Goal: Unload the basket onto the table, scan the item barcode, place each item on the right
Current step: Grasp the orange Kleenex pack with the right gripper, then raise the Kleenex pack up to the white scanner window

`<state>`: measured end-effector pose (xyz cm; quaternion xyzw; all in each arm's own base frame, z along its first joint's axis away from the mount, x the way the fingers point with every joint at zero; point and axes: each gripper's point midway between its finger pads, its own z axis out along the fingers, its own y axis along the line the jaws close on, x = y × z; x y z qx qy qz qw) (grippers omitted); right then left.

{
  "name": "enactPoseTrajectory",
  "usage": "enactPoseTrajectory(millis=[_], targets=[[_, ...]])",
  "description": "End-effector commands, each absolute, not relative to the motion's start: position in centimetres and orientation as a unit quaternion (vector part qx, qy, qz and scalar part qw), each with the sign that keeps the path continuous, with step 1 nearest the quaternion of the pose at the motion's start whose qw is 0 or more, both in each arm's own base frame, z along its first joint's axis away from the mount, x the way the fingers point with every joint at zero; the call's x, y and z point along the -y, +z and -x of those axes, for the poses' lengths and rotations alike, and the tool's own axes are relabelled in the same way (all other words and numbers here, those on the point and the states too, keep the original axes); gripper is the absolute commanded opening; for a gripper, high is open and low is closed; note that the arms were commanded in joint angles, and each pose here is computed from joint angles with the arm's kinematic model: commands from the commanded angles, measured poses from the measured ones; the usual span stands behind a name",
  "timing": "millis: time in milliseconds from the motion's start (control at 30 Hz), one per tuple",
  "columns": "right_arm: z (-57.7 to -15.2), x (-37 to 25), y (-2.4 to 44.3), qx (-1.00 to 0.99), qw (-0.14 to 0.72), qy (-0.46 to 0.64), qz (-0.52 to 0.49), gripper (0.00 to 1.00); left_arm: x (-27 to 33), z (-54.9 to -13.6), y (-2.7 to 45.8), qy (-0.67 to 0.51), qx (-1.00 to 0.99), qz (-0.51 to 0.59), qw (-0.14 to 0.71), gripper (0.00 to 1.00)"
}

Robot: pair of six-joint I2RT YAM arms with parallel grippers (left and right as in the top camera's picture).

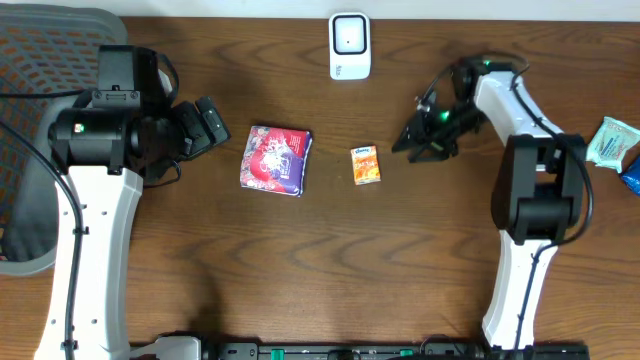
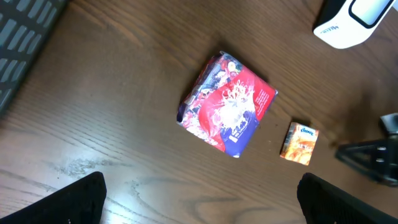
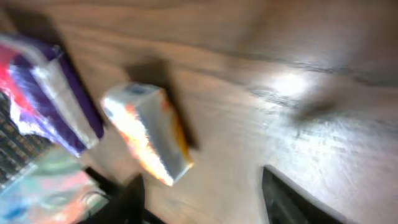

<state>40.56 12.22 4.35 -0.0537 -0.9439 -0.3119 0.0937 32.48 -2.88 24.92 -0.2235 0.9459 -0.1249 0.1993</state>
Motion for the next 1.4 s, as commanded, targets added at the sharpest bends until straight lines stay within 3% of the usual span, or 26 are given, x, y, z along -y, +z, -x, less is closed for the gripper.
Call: enactPoseTrajectory(millis=[0,567,633,700,1033,1367], targets=[[-41.1,-13.6,7.9,0.953,0.048,-0.297,0.012,0.65,2.6,-32.5,25.2,-0.122,-0.946,0.221,0.204,0.98],[-37.1,-19.0,-0.3,0.96,0.074,-0.268,-0.026,0.51,2.6,-32.5,25.2,-0.122,-0.946,0.221,0.204,0.98],[-36.7,-19.2,-1.1,0.96,0.077,-0.269,-0.015,0.22,2.6,-32.5,25.2,-0.122,-0.946,0.221,0.204,0.98],[-36.5,-19.7,-0.6,0.953,0.085,-0.292,-0.01,0.01,2.6,-32.5,25.2,-0.122,-0.946,0.221,0.204,0.98],[-35.9,-24.2,9.1,0.796,0.093,-0.596,-0.057,0.01,2.6,-32.5,25.2,-0.122,-0.946,0.221,0.204,0.98],[-32.3,-25.4,10.6,0.76,0.07,-0.627,-0.157,0.01,2.6,-32.5,25.2,-0.122,-0.946,0.221,0.204,0.98]])
